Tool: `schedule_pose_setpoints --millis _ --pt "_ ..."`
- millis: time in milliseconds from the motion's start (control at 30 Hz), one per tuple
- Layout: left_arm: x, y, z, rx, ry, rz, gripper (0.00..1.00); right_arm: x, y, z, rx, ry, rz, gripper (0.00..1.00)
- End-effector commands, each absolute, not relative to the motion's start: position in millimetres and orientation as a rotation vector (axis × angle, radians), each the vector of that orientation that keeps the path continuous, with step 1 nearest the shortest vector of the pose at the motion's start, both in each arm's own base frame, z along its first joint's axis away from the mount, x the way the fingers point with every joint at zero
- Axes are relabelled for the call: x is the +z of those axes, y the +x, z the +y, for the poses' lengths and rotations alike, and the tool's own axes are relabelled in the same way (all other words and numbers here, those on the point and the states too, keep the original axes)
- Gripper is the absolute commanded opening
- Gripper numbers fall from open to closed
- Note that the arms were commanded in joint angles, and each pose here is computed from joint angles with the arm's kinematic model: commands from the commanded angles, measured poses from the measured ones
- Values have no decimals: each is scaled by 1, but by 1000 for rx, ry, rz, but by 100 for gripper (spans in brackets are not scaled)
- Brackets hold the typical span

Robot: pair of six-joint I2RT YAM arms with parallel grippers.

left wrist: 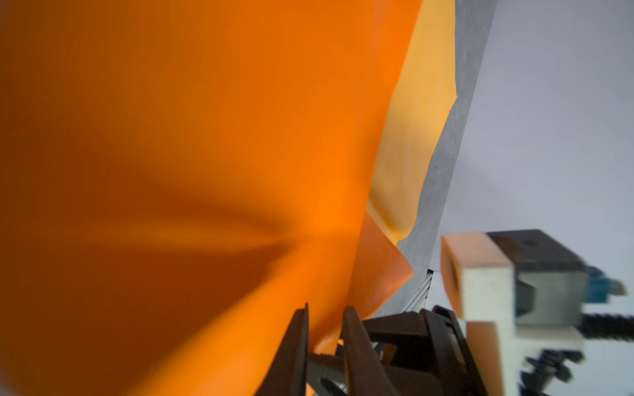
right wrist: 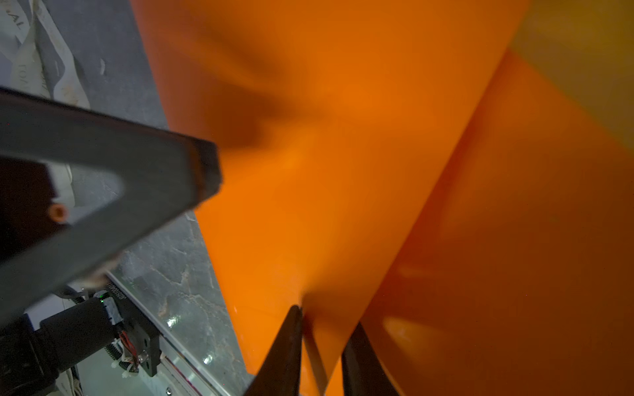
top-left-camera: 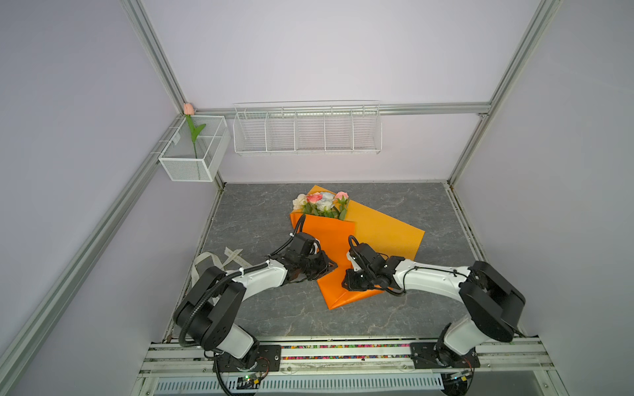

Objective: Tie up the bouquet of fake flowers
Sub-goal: 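Hold the wrapped sheet with the left gripper while the right gripper releases and moves away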

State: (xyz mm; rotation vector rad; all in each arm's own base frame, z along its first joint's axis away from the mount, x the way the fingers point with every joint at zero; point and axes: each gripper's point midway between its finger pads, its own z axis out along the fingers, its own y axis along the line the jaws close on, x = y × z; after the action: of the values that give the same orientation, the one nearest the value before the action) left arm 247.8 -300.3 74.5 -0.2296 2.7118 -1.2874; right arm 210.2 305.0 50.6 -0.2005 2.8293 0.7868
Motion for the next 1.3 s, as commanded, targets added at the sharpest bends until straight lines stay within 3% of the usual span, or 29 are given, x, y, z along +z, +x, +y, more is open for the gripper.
schedule_pose_setpoints --millis 0,133,600,833,1267 --pt "91 240 -324 -1349 -99 2695 20 63 216 292 717 -156 2817 30" --pt "71 231 -331 -1363 -115 2747 20 74 218 258 627 -36 2792 43" --pt "63 213 -365 -1476 -2 2781 20 64 197 114 492 448 2813 60" --pt "35 208 -359 -1366 -23 2873 20 65 207 94 585 518 2808 62" --pt "46 203 -367 -1551 29 2794 19 50 236 83 644 578 2781 62"
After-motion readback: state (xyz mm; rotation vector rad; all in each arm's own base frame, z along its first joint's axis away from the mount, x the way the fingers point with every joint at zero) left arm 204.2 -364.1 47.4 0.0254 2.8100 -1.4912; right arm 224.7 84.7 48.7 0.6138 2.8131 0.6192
